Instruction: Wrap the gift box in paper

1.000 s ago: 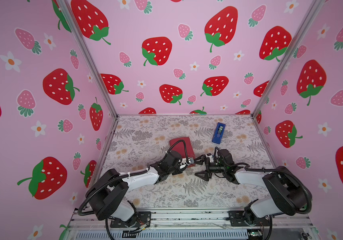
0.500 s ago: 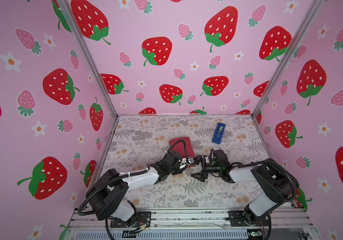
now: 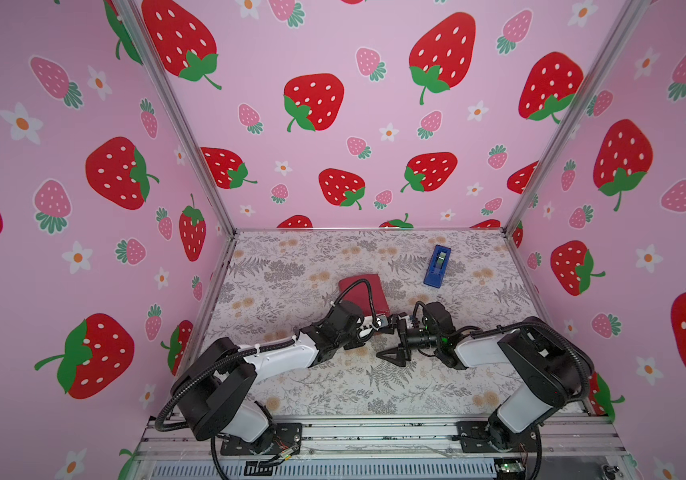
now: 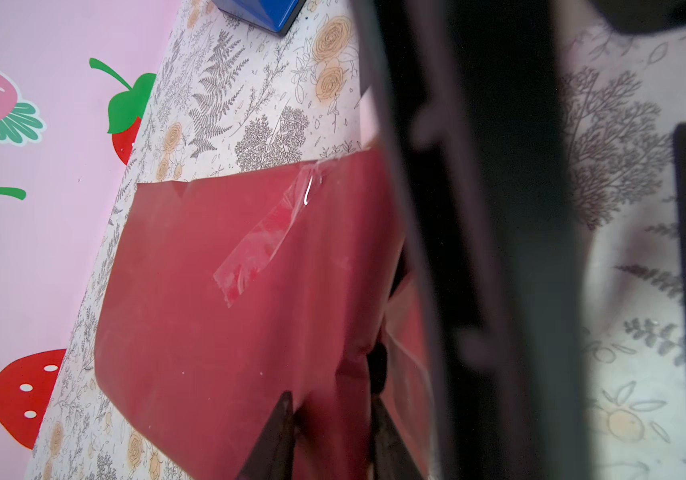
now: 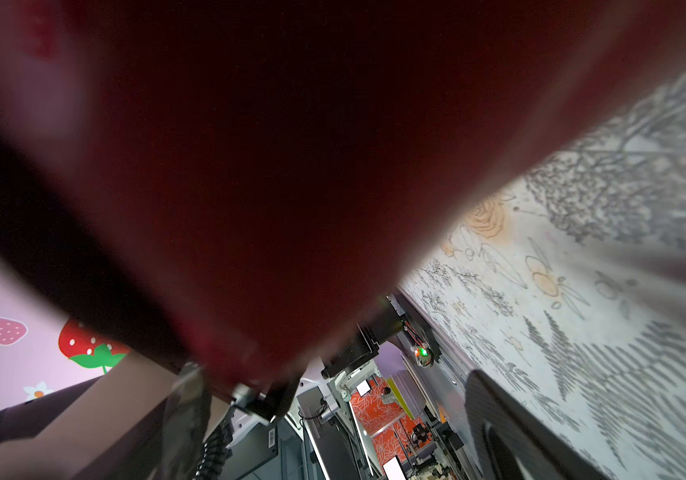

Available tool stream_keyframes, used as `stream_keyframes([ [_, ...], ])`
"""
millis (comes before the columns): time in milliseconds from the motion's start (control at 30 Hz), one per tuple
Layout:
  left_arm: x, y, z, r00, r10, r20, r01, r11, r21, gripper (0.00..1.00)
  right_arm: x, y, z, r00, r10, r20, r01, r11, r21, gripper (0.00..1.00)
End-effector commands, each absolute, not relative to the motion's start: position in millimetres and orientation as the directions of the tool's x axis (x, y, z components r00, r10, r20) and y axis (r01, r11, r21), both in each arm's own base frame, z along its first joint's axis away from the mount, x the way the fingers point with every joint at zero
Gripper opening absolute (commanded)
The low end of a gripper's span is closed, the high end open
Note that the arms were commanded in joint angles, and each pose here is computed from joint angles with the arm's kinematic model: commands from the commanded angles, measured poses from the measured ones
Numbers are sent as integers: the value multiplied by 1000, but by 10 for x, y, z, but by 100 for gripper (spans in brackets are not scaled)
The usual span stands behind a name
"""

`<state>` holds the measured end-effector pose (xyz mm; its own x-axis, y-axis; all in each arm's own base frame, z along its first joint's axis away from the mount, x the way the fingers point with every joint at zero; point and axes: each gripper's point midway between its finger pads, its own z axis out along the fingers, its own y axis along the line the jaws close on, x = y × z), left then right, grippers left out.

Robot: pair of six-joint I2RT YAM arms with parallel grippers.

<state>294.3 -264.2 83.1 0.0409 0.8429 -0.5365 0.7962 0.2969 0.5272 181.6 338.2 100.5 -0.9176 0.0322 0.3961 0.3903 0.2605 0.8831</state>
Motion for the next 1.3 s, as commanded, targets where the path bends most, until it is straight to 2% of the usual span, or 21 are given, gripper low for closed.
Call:
stream_keyframes([
  [0, 2665, -2507, 481, 11, 892, -451, 877, 208, 432, 30, 1831, 3427, 1040, -913, 24, 408, 401, 239, 884, 96],
  [700, 2652, -2501, 461, 7, 893, -449, 881, 207, 426, 30, 2302, 3530, 938, -919, 144, 366, 390, 210, 897, 100],
  [1267, 2657, -2495, 439, 5, 895, -446, 881, 208, 425, 29, 2420, 3498, 762, -915, 211, 344, 388, 225, 894, 100],
])
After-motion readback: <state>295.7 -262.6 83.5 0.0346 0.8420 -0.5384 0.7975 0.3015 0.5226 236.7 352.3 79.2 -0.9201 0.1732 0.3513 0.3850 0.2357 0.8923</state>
